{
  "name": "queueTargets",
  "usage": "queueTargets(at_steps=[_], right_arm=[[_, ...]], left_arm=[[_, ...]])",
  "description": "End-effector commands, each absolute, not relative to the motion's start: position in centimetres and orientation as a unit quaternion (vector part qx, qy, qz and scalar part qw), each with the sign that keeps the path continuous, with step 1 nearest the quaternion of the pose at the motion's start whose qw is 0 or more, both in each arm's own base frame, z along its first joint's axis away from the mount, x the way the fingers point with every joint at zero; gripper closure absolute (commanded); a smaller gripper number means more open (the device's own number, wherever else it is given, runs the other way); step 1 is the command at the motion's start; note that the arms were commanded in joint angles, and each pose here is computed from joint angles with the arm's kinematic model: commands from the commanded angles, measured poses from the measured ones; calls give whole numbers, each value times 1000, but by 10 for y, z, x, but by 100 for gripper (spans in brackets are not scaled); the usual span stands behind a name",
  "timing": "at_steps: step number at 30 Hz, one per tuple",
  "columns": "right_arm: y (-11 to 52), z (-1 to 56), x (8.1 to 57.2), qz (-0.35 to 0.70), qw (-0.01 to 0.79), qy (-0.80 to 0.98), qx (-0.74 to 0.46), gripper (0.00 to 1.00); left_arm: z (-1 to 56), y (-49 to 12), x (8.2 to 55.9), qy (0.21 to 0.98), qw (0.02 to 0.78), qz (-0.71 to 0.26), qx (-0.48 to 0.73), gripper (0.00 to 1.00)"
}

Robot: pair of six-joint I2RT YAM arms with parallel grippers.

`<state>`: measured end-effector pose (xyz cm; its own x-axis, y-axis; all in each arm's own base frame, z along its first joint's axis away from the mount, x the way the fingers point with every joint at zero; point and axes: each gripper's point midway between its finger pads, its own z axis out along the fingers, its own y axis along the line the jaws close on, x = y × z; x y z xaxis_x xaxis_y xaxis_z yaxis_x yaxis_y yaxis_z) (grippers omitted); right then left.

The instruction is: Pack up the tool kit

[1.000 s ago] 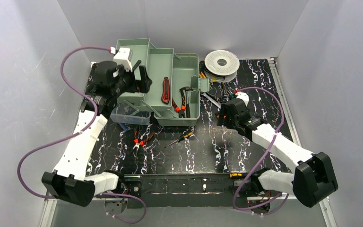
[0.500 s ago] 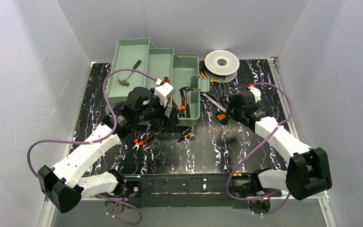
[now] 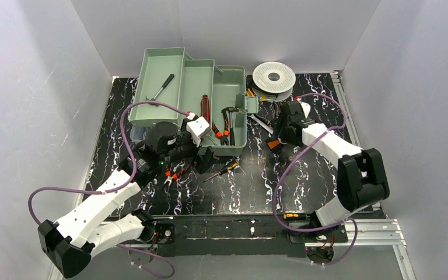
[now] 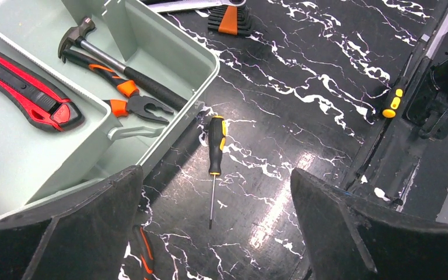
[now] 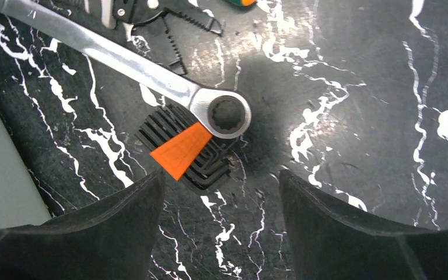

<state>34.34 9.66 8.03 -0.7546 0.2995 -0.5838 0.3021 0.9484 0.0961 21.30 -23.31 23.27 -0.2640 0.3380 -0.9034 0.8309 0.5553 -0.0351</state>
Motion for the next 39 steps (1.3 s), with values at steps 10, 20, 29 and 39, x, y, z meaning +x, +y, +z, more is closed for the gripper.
queueTargets(at_steps=[10, 20, 29, 39], right_arm=[[135, 94, 339, 105, 291, 943, 126, 24], [127, 96, 330, 107, 316, 933, 137, 24], [124, 105, 324, 111, 328, 930, 123, 25], [125, 112, 324, 122, 336, 926, 121, 25]], left_arm=[[205, -249, 218, 762, 421, -269, 411, 4], [139, -266, 211, 810, 367, -144, 434, 14], [81, -270, 228, 866, 326, -78, 372, 17], [35, -287, 226, 863, 275, -83, 415, 34]])
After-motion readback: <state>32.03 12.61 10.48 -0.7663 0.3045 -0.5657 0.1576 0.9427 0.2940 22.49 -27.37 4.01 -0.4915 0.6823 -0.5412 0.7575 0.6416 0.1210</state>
